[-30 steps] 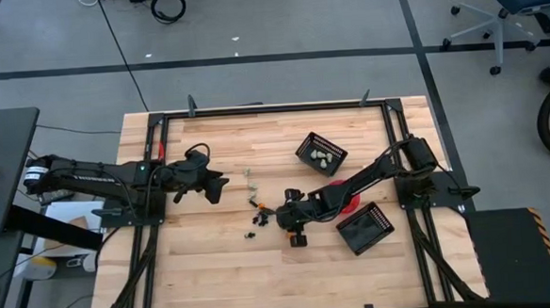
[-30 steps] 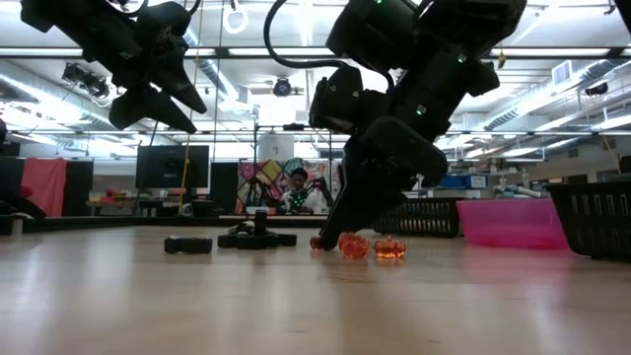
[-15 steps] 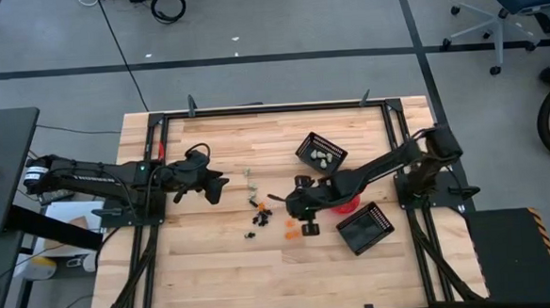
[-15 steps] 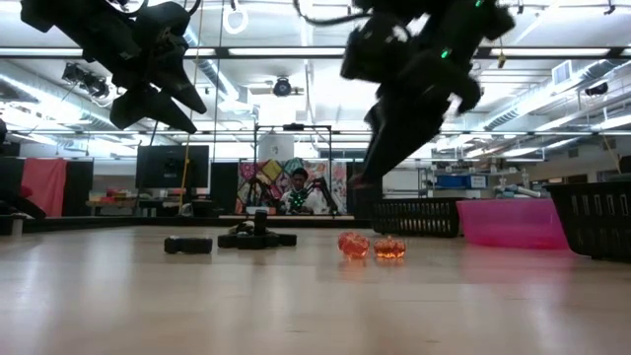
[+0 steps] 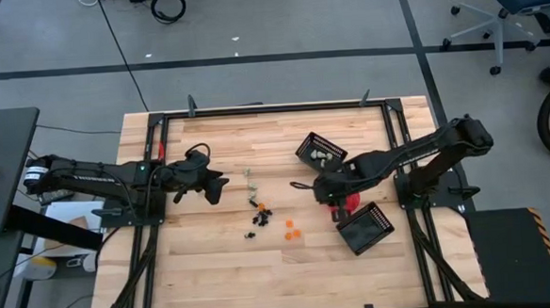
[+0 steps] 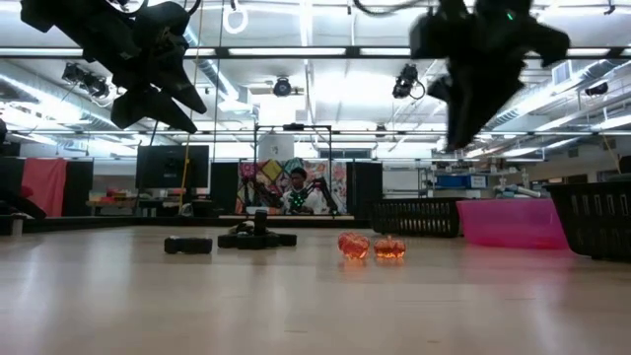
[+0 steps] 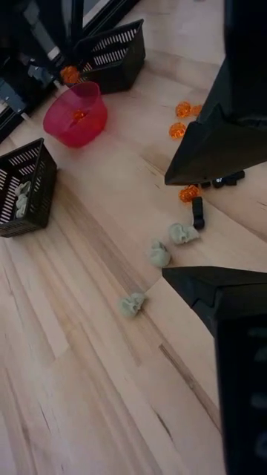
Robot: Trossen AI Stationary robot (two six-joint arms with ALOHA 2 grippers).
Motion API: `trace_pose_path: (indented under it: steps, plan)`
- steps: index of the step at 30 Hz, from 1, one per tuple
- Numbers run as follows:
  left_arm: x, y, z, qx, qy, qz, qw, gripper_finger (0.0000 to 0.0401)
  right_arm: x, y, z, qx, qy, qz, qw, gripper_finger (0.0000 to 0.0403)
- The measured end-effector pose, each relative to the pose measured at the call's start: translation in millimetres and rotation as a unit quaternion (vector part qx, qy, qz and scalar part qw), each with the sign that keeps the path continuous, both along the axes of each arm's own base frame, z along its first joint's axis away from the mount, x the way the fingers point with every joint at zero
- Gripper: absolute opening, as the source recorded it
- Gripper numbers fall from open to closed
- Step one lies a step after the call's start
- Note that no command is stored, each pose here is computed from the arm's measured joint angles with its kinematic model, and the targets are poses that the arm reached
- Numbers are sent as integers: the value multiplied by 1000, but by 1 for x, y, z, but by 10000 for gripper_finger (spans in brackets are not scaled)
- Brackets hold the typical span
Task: Sort Halloween decoration
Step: Put the orange pumpkin toy into the red bowl
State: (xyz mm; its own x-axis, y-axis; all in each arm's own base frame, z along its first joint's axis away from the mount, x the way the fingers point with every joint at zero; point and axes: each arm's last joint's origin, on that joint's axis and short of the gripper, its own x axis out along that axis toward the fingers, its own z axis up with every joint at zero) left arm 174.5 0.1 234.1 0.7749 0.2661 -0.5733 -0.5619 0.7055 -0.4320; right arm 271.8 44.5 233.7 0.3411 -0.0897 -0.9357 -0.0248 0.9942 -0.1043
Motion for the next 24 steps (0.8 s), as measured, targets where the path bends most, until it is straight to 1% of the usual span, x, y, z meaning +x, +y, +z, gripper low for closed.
trace_pose_path:
  steps: [4, 6, 15, 18, 21, 24]
  plan:
    - [0, 0, 0, 3, 1, -2, 1000, 162, -17, -3, -23, 23, 36, -18, 999, 97]
    - [0, 0, 0, 3, 1, -2, 1000, 162, -25, -4, -35, 27, 51, -28, 998, 97]
    - [0, 0, 0, 3, 0, -2, 1000, 162, -35, -21, -76, 30, 44, -103, 993, 97]
    - [0, 0, 0, 1, -1, -1, 1000, 162, -37, -28, -81, 23, 51, -132, 990, 97]
    - [0, 0, 0, 0, -1, 0, 1000, 162, -35, -33, -81, 23, 44, -139, 989, 98]
    - [0, 0, 0, 0, 1, 0, 1000, 162, -34, -35, -81, 27, 36, -145, 988, 110]
